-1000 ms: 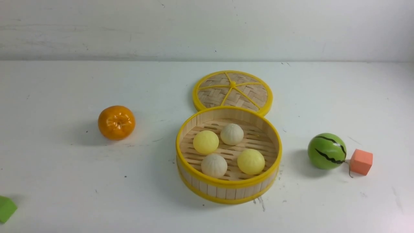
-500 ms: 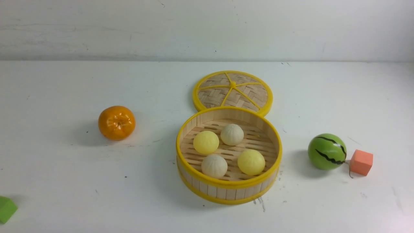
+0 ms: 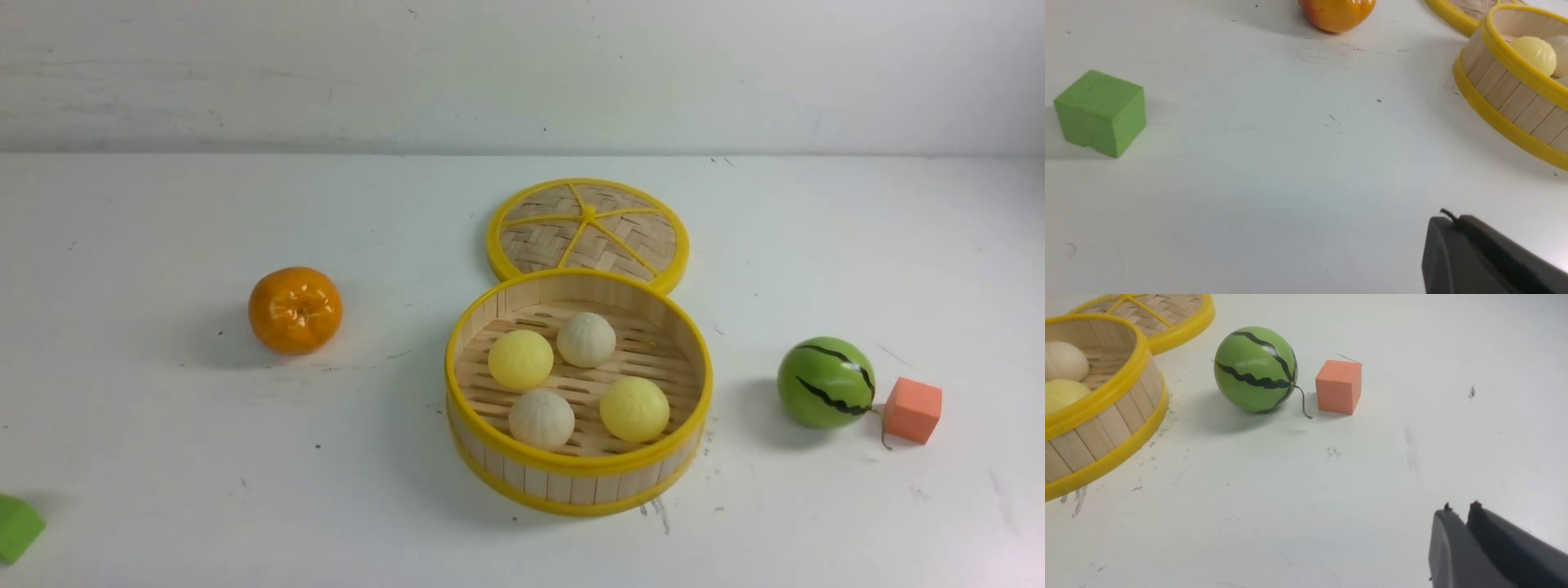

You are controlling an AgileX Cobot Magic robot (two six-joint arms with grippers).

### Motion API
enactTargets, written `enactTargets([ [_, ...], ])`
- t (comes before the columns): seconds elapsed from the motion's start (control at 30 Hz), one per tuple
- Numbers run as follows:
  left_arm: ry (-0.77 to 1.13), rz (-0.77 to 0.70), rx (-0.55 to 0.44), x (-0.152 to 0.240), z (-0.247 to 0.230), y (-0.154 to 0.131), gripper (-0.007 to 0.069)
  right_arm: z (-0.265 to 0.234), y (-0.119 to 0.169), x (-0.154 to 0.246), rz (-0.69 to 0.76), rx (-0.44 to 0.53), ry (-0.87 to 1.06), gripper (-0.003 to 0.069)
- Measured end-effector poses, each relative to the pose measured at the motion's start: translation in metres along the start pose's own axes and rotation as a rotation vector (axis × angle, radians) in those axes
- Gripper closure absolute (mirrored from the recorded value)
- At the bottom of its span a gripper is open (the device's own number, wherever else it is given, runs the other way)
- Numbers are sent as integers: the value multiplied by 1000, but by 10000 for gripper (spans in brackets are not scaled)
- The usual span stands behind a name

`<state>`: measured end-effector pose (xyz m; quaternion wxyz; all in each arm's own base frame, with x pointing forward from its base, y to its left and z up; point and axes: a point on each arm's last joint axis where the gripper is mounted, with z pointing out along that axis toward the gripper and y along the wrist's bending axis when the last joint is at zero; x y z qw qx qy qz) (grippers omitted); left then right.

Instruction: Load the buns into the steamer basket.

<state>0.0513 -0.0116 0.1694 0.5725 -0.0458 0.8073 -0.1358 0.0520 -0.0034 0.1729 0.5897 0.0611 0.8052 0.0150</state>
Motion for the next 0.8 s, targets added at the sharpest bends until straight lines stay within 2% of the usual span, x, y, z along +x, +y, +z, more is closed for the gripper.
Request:
enactTargets([
  [0.8, 0, 0, 0, 0, 0, 0, 636, 0, 0, 0, -1, 0, -1, 573],
])
